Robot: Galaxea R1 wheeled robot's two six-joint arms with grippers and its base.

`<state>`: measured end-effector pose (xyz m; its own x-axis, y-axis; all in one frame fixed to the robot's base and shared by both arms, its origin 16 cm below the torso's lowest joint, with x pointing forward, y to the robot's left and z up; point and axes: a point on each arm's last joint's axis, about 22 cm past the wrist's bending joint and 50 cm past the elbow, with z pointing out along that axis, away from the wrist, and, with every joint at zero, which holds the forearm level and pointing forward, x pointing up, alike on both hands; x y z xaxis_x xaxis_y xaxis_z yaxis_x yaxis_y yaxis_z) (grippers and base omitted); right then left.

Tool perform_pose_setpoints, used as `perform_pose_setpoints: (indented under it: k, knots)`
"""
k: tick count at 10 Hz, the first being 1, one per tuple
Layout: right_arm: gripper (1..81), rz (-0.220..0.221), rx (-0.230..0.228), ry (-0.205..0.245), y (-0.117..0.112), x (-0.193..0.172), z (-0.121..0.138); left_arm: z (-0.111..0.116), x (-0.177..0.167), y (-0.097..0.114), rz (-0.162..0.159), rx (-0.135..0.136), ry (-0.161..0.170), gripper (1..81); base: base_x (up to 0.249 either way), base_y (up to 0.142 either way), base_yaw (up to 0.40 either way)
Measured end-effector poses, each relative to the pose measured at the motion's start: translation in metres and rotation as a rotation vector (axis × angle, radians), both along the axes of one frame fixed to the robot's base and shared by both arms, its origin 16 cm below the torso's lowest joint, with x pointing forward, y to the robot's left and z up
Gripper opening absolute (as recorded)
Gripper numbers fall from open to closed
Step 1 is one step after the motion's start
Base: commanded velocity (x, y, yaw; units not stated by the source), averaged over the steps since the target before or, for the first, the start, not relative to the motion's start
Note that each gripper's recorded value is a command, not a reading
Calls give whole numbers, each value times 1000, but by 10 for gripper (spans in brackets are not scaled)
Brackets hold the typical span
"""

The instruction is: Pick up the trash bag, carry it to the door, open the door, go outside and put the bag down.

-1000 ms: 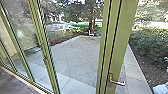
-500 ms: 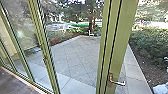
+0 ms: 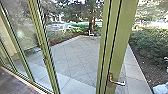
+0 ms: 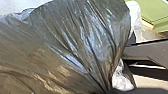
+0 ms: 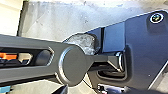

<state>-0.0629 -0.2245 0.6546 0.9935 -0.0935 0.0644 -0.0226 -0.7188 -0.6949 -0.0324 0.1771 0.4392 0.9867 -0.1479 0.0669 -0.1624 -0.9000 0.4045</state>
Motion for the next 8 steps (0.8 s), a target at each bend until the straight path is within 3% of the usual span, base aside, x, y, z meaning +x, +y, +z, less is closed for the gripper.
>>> perform_pose_setpoints:
  k: [5, 8]
  knots:
    - [811, -7, 6, -49, -36, 34, 64, 0, 0, -2, 0, -2, 0, 10, 0, 0, 0]
    - [811, -5, 12, -116, -46, 72, 95, -3, 0, -1, -1, 13, -1, 10, 0, 0, 0]
